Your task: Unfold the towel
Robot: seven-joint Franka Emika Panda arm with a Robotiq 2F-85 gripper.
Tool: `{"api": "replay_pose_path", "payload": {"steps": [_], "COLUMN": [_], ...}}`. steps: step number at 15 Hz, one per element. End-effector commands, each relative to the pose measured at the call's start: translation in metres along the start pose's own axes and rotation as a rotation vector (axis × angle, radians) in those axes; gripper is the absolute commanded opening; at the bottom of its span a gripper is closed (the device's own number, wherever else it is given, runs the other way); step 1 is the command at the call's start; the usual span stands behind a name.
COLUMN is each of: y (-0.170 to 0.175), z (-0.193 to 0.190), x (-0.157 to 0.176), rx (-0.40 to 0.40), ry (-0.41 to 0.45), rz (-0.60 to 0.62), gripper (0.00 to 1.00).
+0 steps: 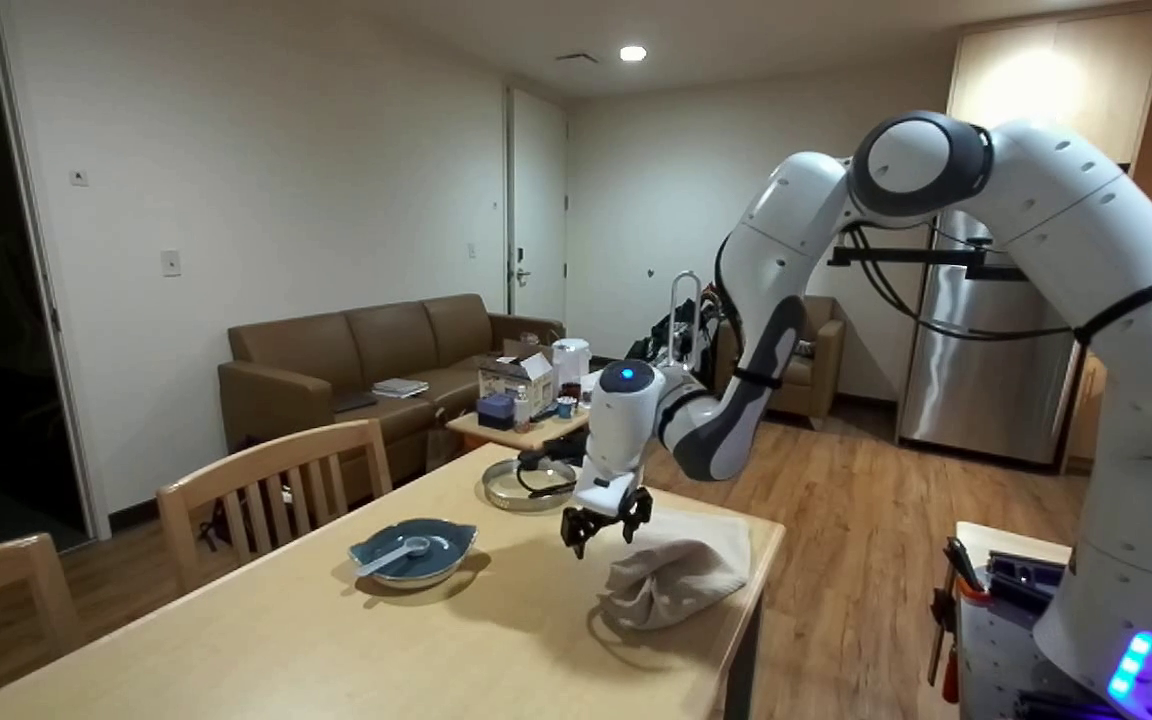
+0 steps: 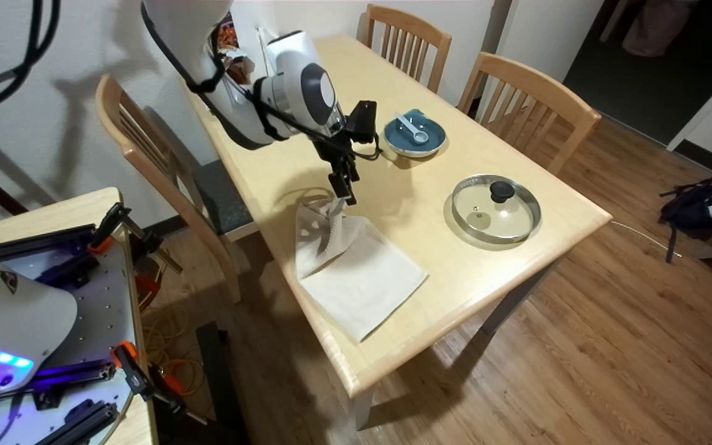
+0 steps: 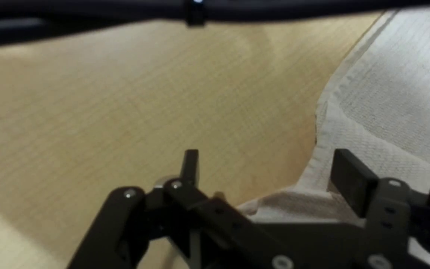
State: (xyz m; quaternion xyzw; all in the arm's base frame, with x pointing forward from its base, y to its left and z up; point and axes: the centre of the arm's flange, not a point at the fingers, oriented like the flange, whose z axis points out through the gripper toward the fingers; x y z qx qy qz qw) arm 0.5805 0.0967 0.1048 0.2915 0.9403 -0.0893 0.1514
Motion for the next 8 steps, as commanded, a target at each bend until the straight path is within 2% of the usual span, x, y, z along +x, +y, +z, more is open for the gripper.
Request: {"api": "replay_pose_path", "payload": {"steps": [1, 3, 4, 5, 8], "y": [0.002, 0.004, 0.005, 0.011, 0.010], "z": [-0.044, -0.053, -0.055, -0.038, -0.043], "x": [-0.010, -0.002, -0.003, 0.009, 0.004], "rx": [0.023, 0.041, 0.057, 0.029, 0.034], "ry": [0.135, 0.191, 0.192, 0.165, 0.182], "rz": [-0.124, -0.197, -0.210, -0.158, -0.186], "gripper": [1.00, 1.00, 1.00, 1.00, 1.00]}}
